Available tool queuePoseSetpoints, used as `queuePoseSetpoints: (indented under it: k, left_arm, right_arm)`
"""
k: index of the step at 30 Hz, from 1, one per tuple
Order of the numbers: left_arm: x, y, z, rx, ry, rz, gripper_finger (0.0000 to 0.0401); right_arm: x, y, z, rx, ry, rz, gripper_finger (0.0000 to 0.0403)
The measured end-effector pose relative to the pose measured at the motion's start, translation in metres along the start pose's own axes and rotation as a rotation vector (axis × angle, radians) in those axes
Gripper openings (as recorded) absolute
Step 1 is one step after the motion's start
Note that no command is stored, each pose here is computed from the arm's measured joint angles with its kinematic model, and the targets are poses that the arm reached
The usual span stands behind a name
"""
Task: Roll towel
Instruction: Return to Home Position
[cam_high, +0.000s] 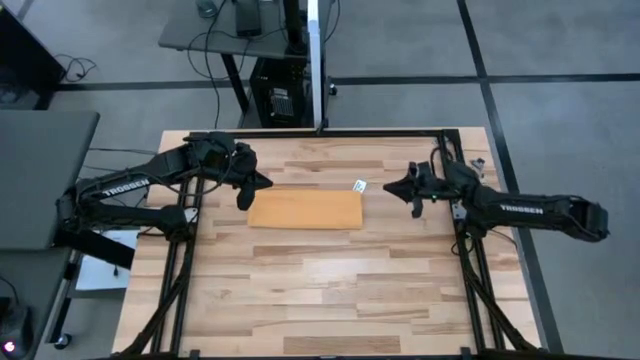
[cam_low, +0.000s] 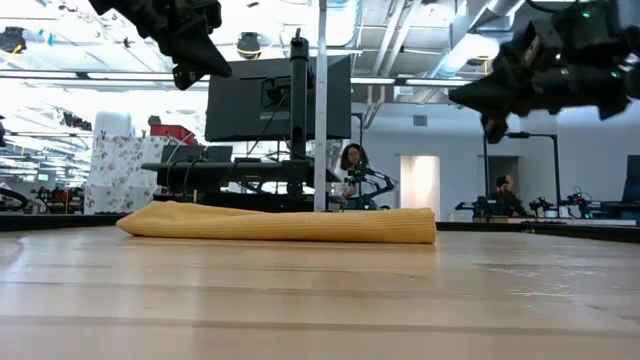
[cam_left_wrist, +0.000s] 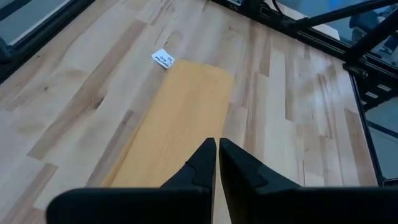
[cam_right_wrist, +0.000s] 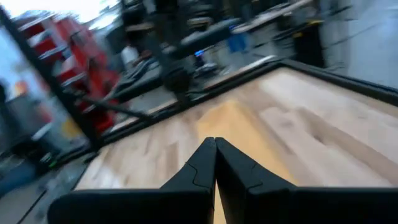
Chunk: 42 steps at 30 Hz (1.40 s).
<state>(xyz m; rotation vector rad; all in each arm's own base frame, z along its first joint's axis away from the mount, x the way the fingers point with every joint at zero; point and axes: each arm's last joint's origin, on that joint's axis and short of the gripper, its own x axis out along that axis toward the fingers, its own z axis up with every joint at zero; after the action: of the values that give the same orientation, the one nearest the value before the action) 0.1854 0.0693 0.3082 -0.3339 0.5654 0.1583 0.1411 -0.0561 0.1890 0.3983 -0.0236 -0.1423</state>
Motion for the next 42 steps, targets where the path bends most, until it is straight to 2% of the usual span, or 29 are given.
queuePoseSetpoints:
  k: [3, 7, 13, 23, 27, 29, 37, 42]
  left_arm:
    - [0.0, 0.0, 0.0, -0.012, 0.0, 0.0, 0.0005]
    - [0.0, 0.0, 0.0, -0.029, 0.0, 0.001, 0.0005]
    - [0.0, 0.0, 0.0, -0.034, 0.0, 0.002, 0.0005]
    - [0.0, 0.0, 0.0, -0.035, 0.0, 0.002, 0.0004]
    - [0.0, 0.0, 0.0, -0.035, 0.0, 0.002, 0.0004]
    - [0.0, 0.0, -0.001, -0.036, 0.005, 0.002, 0.0004]
    - [0.0, 0.001, -0.007, -0.043, 0.068, 0.012, 0.0004]
    - [0.002, -0.001, -0.003, 0.059, 0.017, -0.035, 0.0004]
  right_arm:
    - [-0.005, 0.002, -0.002, 0.008, -0.049, -0.044, 0.0]
    - [-0.009, 0.01, 0.0, 0.042, -0.072, -0.02, 0.0]
    - [-0.019, 0.01, -0.018, 0.14, 0.085, -0.127, 0.0]
    - [-0.042, 0.016, -0.02, -0.045, 0.054, -0.118, 0.0]
    - [-0.049, 0.018, -0.027, -0.114, -0.037, -0.019, 0.0]
    - [-0.051, 0.019, -0.03, -0.121, -0.045, 0.003, 0.0]
    - [-0.049, 0.018, -0.033, -0.158, -0.018, -0.059, 0.0]
    - [-0.049, 0.018, -0.034, -0.13, -0.016, -0.053, 0.0]
